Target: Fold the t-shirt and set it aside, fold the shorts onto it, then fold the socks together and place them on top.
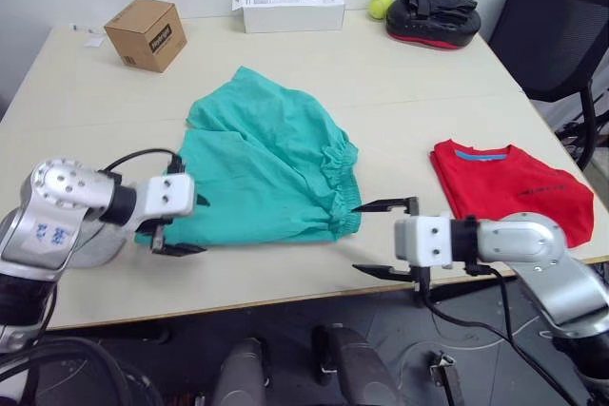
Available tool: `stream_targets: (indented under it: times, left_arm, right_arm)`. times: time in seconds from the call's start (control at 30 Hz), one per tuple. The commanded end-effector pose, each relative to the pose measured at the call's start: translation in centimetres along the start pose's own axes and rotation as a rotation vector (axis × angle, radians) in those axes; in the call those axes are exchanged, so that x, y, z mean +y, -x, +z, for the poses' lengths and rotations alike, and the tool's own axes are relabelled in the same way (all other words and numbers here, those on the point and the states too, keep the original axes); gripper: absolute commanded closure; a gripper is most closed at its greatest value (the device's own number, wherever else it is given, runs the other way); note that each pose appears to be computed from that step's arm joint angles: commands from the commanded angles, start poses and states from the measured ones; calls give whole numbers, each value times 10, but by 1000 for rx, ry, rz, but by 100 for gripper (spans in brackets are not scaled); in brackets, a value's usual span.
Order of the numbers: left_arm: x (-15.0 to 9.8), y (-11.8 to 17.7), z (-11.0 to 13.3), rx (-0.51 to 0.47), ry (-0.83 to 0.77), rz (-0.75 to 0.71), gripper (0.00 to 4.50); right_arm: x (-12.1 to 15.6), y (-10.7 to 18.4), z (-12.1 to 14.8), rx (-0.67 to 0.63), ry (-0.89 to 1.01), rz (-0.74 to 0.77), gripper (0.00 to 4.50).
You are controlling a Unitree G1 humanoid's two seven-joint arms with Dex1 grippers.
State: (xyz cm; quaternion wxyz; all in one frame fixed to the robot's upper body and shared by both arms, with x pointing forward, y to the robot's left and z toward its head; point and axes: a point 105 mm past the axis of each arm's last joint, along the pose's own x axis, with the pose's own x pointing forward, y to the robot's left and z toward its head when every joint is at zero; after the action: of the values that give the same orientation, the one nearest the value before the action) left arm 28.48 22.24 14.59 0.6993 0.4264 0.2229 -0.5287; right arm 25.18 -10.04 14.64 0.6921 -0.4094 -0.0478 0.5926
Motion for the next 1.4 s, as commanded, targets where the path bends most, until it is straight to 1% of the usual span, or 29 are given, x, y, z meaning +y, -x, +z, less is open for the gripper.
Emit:
stream_targets:
  times: [0.03, 0.1, 0.2, 0.3, 0.4, 0.5, 0.6, 0.63, 0.77, 0.8, 0.83, 0.87, 0.9, 0.97, 1.0, 1.1, 1.13, 1.23, 1.3, 1.33, 1.37, 1.4]
  left_arm:
    - [3, 5, -8, 36, -75, 113, 2]
    - [1, 3, -11, 26, -59, 143, 2]
    - [-2, 3, -19, 72, -102, 171, 2]
    - [1, 4, -30, 120, -111, 204, 2]
    - [6, 4, -34, 122, -100, 233, 60]
    - [8, 3, -37, 129, -82, 243, 152]
    - [8, 3, -42, 146, -64, 244, 253]
    - [7, 3, -43, 150, -59, 243, 291]
    - [6, 5, -44, 145, -38, 233, 426]
    - [5, 5, -44, 145, -35, 226, 450]
    - [4, 5, -44, 143, -29, 216, 450]
    - [2, 5, -43, 140, -21, 203, 450]
    - [-2, 6, -42, 133, -5, 180, 450]
    - [-11, 9, -39, 118, 39, 123, 450]
    - [-18, 10, -36, 96, 64, 83, 450]
    - [-48, 17, -23, 47, 158, -85, 450]
    - [-59, 20, -19, 34, 179, -145, 450]
    - [-83, 25, -9, 13, 234, -260, 450]
    - [-110, 31, 2, -6, 293, -398, 450]
    - [-122, 34, 7, -16, 311, -465, 450]
    - [-130, 36, 11, -21, 320, -504, 450]
    - [-133, 36, 13, -27, 328, -511, 450]
  right_arm:
    - [-5, -12, -2, -9, 128, -7, 0]
    - [-7, -19, -5, -13, 158, -7, 0]
    - [-7, -32, -13, -4, 200, -7, 0]
    - [-18, -45, -26, 31, 204, -52, 0]
    - [-27, -51, -37, 67, 207, -87, 0]
    - [-26, -53, -47, 91, 222, -75, 57]
    - [-27, -53, -50, 94, 224, -77, 160]
    - [-28, -53, -51, 93, 225, -79, 201]
    - [-34, -50, -50, 89, 224, -95, 342]
    - [-36, -48, -50, 90, 229, -99, 372]
    - [-38, -46, -50, 91, 234, -103, 410]
    - [-40, -44, -49, 90, 241, -107, 437]
    - [-44, -41, -48, 89, 250, -114, 447]
    - [-48, -37, -45, 79, 269, -120, 447]
    - [-46, -35, -41, 52, 275, -102, 447]
    - [-34, -26, -29, -44, 299, 0, 447]
    - [-29, -22, -28, -60, 314, 40, 447]
    - [-19, -14, -29, -77, 327, 108, 447]
    - [-5, -6, -30, -93, 268, 189, 447]
    - [3, -1, -29, -109, 202, 237, 447]
    - [11, 3, -26, -127, 134, 277, 447]
    - [15, 7, -22, -146, 76, 302, 447]
